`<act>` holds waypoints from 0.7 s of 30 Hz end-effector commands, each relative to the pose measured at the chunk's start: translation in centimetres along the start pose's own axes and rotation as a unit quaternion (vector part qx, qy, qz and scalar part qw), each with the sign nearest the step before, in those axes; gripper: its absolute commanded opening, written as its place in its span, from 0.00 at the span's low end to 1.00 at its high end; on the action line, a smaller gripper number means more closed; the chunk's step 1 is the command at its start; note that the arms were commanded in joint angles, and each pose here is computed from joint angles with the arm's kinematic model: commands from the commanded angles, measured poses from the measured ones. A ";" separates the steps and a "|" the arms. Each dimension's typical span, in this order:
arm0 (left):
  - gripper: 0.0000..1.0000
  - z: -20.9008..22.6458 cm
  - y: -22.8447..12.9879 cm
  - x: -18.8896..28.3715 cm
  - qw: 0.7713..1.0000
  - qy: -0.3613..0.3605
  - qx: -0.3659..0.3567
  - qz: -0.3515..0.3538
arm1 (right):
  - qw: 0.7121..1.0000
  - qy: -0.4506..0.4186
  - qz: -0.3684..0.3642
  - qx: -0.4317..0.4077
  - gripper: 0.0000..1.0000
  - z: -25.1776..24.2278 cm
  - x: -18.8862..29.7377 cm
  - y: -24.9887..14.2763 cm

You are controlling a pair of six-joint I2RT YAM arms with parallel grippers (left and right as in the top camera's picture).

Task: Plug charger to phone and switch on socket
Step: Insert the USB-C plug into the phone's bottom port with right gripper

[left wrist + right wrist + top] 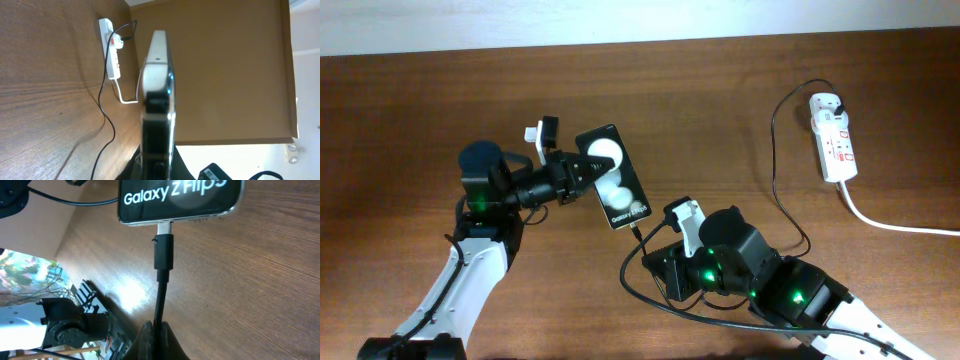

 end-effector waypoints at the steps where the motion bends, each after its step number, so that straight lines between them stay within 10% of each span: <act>1: 0.00 -1.2 -0.3 -0.2 0.998 -0.039 -0.010 0.046 | 0.999 -0.024 -0.040 0.004 0.04 -0.2 0.0 0.7; 21: 0.00 -1.7 -1.0 -0.2 0.989 -0.078 -0.088 0.084 | 0.995 0.028 -0.090 0.031 0.04 1.3 -0.9 2.6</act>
Point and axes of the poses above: each gripper's point midway between its finger pads, its own x axis back along the fingers, its own z axis along the line the jaws close on, y = z × x, the point moved 10 cm from there along x, back along the fingers, and after that the axes turned 12 degrees about -x, right-handed, at the moved point
